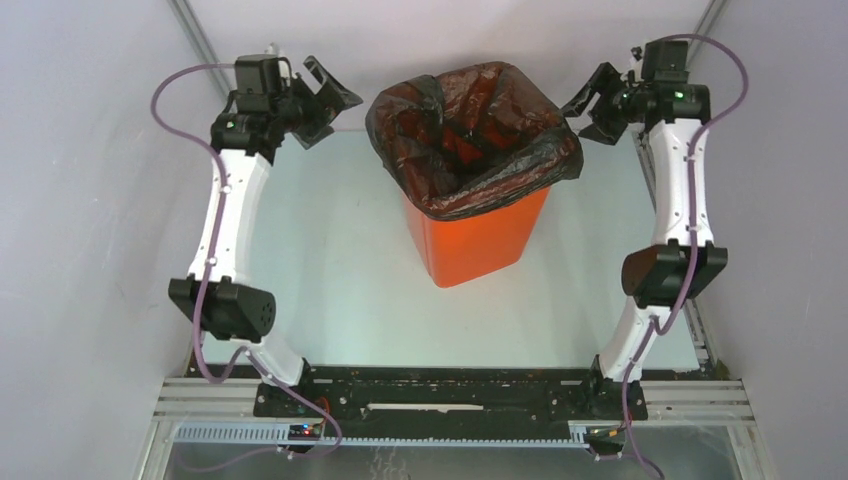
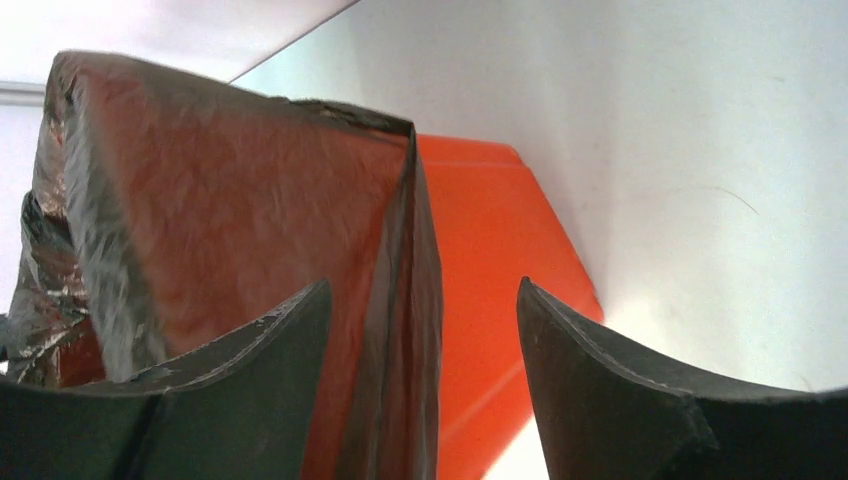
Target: Put the trash bags into the trash bin
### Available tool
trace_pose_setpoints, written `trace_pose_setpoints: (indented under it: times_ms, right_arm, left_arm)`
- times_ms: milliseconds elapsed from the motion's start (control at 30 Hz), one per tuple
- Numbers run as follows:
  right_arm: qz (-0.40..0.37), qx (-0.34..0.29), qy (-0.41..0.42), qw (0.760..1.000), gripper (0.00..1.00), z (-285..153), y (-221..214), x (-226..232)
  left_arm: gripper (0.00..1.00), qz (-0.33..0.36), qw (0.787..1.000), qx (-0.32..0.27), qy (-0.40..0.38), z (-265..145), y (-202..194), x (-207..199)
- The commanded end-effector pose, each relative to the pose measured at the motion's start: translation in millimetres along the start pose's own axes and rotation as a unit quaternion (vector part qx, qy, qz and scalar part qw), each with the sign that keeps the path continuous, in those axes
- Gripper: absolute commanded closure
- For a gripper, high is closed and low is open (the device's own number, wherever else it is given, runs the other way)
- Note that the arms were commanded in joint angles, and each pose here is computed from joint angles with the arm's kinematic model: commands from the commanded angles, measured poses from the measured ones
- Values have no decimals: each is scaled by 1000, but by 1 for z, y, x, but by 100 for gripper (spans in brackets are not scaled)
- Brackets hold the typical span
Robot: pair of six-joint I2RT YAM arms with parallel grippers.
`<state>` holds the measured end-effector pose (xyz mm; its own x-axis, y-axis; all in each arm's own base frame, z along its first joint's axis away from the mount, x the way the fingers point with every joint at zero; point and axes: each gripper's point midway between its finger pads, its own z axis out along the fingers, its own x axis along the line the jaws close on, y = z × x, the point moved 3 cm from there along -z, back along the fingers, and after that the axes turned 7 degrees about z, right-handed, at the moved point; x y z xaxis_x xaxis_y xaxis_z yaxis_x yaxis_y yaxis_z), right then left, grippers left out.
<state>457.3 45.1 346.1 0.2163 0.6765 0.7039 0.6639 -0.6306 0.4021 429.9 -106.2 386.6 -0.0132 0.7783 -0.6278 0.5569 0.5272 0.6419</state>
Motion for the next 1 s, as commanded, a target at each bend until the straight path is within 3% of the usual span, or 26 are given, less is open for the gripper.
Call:
trace_pose_setpoints:
  times_ms: [0, 100, 167, 333, 467, 667, 833, 967]
  right_arm:
    - [-25, -50, -58, 997, 22, -80, -11, 0]
    - [-32, -58, -63, 996, 19, -109, -26, 0]
    - [-35, -62, -45, 996, 18, -133, -41, 8]
    - [-27, -53, 44, 997, 15, -173, -83, 35]
    - [14, -4, 152, 988, 19, -171, -116, 48]
    - [75, 25, 231, 970, 24, -156, -116, 53]
    - [78, 9, 218, 973, 28, -149, -109, 47]
    - [84, 11, 192, 978, 38, -136, -111, 30]
  left_arm:
    - [1, 3, 1000, -15, 21, -41, -1, 5]
    - [1, -15, 1000, -12, -5, -58, -14, 2]
    - [0, -40, 997, -14, -65, -72, -21, -14]
    - [2, -149, 972, -16, -181, -91, -61, -22]
    - [6, -165, 964, 3, -210, -103, -80, -24]
    - [7, -176, 963, 28, -202, -95, -103, -23]
    - [8, -195, 957, 50, -209, -89, -116, -29]
    - [10, -210, 955, 56, -204, -86, -122, -29]
